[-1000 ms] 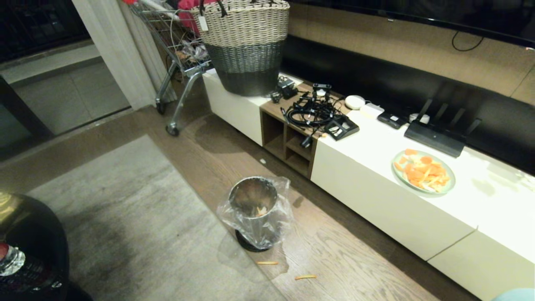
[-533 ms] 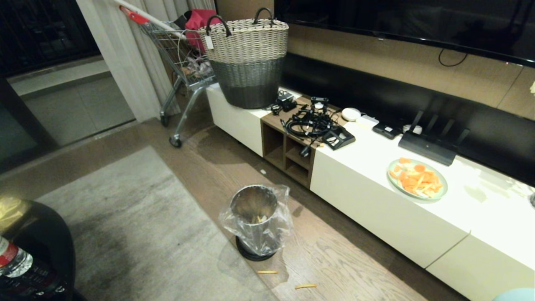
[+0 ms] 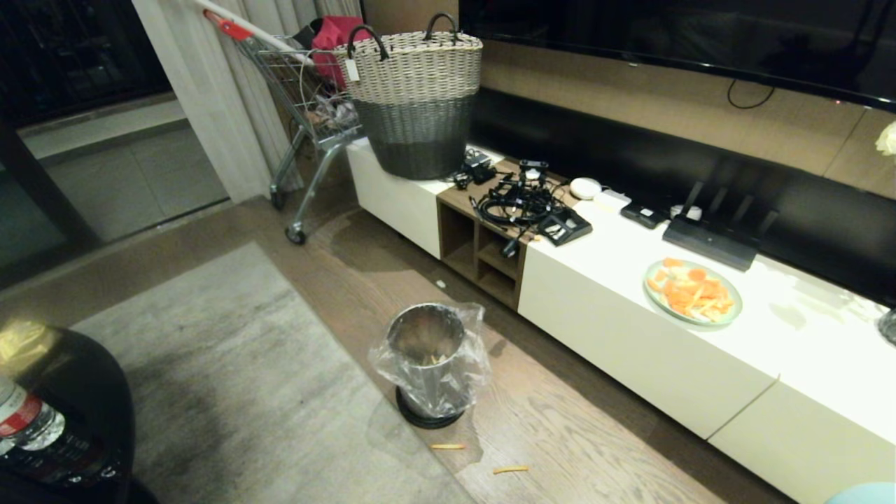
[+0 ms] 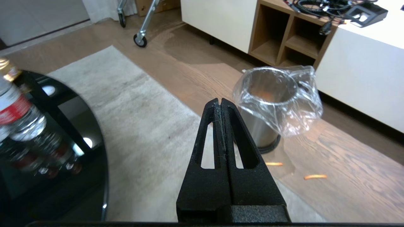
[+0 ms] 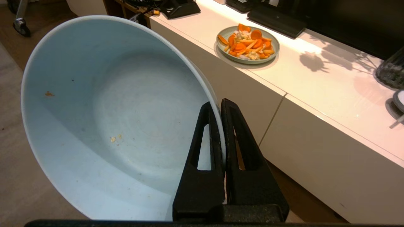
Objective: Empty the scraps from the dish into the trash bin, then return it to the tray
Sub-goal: Put the bowl back to the table
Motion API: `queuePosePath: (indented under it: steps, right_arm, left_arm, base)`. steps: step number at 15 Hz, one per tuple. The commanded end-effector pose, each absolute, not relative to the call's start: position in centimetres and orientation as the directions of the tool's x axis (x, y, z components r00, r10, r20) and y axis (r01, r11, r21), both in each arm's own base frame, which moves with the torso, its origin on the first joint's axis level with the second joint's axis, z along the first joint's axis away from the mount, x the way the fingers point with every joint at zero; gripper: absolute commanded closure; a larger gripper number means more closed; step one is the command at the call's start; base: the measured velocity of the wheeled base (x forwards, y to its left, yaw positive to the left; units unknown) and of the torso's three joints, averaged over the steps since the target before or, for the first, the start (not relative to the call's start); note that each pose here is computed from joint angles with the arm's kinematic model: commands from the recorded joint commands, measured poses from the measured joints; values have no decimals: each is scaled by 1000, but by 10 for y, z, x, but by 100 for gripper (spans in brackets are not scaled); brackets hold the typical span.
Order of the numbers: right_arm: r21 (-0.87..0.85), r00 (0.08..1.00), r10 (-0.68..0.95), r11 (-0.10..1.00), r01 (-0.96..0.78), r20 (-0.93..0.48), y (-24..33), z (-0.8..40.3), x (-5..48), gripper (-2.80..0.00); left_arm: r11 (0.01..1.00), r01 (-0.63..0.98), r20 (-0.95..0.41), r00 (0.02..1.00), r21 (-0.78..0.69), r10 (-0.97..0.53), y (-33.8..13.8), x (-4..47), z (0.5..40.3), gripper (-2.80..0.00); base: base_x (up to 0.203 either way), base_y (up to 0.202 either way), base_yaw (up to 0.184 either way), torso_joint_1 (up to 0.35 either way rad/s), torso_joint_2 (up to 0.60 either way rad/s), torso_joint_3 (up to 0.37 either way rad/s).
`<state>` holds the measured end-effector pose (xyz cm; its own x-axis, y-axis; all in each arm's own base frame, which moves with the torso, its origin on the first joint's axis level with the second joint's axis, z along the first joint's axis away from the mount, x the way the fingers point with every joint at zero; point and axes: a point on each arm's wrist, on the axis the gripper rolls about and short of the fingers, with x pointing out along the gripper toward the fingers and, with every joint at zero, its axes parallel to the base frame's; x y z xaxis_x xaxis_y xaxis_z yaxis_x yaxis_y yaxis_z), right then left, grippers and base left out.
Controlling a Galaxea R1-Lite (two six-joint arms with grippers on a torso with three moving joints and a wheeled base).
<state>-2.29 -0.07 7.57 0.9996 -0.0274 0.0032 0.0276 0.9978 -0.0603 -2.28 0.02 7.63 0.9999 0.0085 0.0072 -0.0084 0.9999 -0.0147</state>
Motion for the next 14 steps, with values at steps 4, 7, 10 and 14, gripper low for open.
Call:
queuePosePath:
  steps: [4, 7, 10, 14]
  right_arm:
    - [-58, 1000, -26, 998, 26, 3, -1, 76, -23, 0]
    - [-57, 1000, -26, 998, 26, 3, -1, 76, -23, 0]
    - [-57, 1000, -25, 998, 25, 3, -1, 76, -23, 0]
    - [-57, 1000, -25, 998, 25, 3, -1, 76, -23, 0]
  left_arm:
    - [1000, -9, 8, 1000, -15, 9, 0, -23, 76, 0]
    - [1000, -9, 8, 1000, -15, 9, 0, -23, 76, 0]
    - [1000, -9, 8, 1000, -14, 9, 0, -23, 76, 0]
    - [1000, -9, 8, 1000, -14, 9, 0, -23, 76, 0]
  base:
    - [-183, 0, -1, 4, 3, 5]
    - [-186, 0, 0, 4, 3, 3]
    - [-186, 0, 1, 1, 3, 3]
    - [-70, 0, -1, 0, 0, 2]
